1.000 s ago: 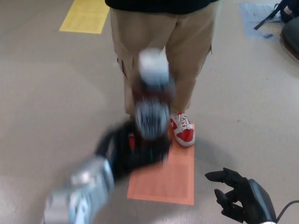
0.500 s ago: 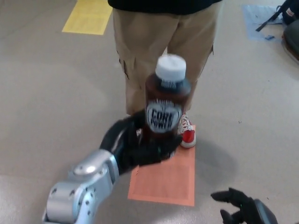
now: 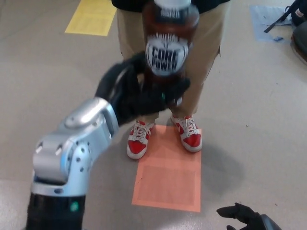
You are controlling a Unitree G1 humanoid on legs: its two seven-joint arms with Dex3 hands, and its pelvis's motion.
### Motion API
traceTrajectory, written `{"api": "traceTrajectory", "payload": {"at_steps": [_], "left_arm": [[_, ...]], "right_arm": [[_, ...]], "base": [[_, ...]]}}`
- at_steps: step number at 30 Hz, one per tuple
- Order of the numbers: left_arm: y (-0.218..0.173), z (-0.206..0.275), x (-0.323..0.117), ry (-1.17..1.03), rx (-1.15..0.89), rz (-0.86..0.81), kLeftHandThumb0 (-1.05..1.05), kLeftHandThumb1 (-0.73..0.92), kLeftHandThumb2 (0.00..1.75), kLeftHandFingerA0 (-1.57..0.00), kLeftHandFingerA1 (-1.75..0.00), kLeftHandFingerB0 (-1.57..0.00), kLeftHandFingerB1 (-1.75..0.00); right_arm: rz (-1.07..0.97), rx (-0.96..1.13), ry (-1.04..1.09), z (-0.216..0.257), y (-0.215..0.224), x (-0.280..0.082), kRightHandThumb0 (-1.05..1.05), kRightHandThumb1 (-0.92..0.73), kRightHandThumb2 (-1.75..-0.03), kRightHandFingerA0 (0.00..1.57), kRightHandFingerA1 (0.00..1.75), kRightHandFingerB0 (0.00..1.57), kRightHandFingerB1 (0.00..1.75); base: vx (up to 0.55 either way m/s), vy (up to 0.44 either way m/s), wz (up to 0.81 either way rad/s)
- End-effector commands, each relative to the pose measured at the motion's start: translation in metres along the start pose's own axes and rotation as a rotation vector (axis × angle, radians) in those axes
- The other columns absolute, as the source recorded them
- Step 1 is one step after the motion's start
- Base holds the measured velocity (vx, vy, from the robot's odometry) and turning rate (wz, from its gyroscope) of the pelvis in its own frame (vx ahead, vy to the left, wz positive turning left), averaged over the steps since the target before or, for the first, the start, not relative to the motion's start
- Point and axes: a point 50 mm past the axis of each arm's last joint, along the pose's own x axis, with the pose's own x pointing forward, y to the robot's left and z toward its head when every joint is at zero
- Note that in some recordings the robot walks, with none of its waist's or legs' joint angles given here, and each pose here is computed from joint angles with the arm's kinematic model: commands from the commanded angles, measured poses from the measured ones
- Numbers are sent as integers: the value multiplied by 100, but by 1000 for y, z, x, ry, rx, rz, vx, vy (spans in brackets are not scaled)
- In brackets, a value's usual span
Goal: The robot recieved a bottle of protein shake from a person using its left hand and then shake the protein up and down 2 two times and hand it back to the person
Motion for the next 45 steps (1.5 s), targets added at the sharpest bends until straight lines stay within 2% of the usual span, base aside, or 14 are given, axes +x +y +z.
{"api": "traceTrajectory", "payload": {"at_steps": [1,11,15,23,31,32,33,34,35,36,37,38,42,45], "left_arm": [[10,25,0,-12,14,33,-19,83,67,-79,-163,-71,-110],[36,76,-5,-141,-57,100,-16,81,71,-90,-146,-74,-102],[48,88,-6,-170,-89,133,-17,79,71,-91,-151,-77,-103],[62,83,-4,-152,-100,178,-18,76,73,-94,-150,-79,-107],[59,76,-2,-134,-104,163,-19,80,63,-93,-146,-78,-87],[59,75,-2,-132,-104,162,-19,80,63,-100,-117,-79,-62],[59,75,-2,-130,-104,160,-19,80,63,-100,-117,-79,-62],[57,71,-3,-104,-83,148,-41,66,59,-55,-45,-29,-30],[56,68,-4,-65,-78,93,-62,44,79,0,-24,0,-17],[56,68,-4,-53,-80,71,-62,44,79,0,-24,0,-17],[55,67,-5,-39,-47,53,-75,49,81,0,-6,0,-3],[56,69,-5,-38,-11,28,-83,49,81,0,0,0,0],[59,81,-4,-49,102,-20,-86,45,78,0,0,0,0],[64,65,-16,2,246,-49,-92,55,94,0,-3,0,0]], "right_arm": [[-7,-23,0,-2,-3,0,-25,-81,-68,95,59,68,51],[-10,1,1,0,-5,3,-24,-81,-68,97,59,67,51],[-14,3,2,-2,-7,1,-24,-79,-71,97,62,67,52],[-12,2,-4,-3,-5,-2,-24,-79,-72,96,62,67,54],[-6,1,7,-5,-5,-2,-24,-79,-71,95,61,67,52],[-7,-2,7,-4,-5,-1,-26,-82,-69,96,60,68,52],[-9,-5,6,-4,-5,-1,-26,-82,-69,96,60,68,52],[-10,2,6,-4,-5,-1,-25,-79,-69,96,61,68,52],[-9,2,2,-4,-6,-2,-24,-80,-68,96,60,67,52],[-8,1,1,-4,-6,-2,-24,-80,-68,96,60,67,52],[-7,3,4,-4,-5,-2,-24,-80,-68,96,60,67,51],[-11,7,-5,-1,-6,3,-23,-80,-69,95,61,67,52],[-32,21,-38,14,-15,22,-24,-78,-72,95,62,67,54],[-26,17,-33,10,-13,17,-27,-81,-70,98,61,68,52]], "base": [[0,0,0],[0,0,0],[0,0,0],[0,0,0],[0,0,0],[0,0,0],[0,0,0],[0,0,0],[0,0,0],[0,0,0],[0,0,0],[0,0,0],[0,0,0],[0,0,0]]}}
